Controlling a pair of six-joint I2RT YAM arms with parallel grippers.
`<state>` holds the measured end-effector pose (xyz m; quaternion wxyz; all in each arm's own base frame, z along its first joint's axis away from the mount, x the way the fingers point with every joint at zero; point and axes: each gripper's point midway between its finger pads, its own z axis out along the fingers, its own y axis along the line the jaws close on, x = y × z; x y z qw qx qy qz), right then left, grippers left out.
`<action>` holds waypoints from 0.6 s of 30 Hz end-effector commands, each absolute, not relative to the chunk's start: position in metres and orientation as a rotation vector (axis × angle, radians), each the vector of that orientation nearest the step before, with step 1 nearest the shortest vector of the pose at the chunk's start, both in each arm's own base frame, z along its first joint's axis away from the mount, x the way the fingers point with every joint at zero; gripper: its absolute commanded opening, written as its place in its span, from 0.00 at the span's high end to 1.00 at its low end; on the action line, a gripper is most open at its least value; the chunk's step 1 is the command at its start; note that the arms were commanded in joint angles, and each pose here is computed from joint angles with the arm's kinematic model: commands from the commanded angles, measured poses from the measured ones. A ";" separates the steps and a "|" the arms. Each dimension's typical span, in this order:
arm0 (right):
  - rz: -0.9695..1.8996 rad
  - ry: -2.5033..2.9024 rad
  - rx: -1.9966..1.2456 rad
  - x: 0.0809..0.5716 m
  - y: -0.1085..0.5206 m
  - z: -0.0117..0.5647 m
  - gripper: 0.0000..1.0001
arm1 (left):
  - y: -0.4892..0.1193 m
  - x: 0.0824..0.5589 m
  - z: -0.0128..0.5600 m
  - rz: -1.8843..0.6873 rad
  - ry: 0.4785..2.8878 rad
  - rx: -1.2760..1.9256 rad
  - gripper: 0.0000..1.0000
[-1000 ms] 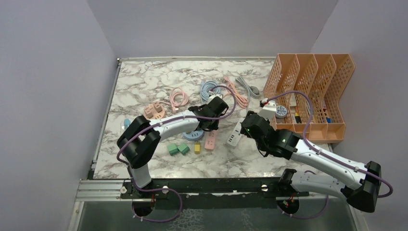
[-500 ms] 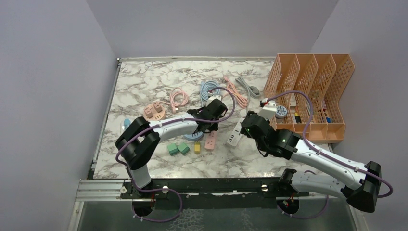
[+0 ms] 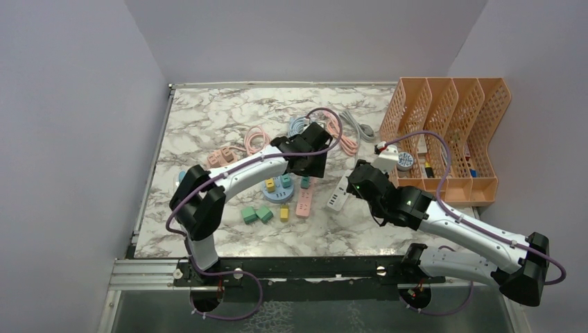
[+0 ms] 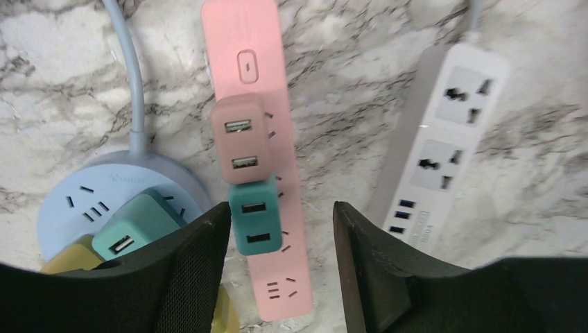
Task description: Insert the plug
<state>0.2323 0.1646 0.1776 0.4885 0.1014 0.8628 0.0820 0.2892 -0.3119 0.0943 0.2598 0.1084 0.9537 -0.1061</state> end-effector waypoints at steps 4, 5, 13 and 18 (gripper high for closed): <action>0.206 2.067 0.270 0.234 0.162 0.187 0.54 | -0.311 0.280 0.163 -0.445 2.508 0.299 0.38; 0.208 2.067 0.263 0.234 0.163 0.187 0.54 | -0.306 0.278 0.164 -0.435 2.507 0.288 0.38; 0.234 2.091 0.233 0.234 0.173 0.181 0.54 | -0.257 0.231 0.133 -0.370 2.632 0.197 0.39; 0.247 2.117 0.227 0.233 0.179 0.173 0.54 | -0.240 0.201 0.103 -0.363 2.741 0.143 0.38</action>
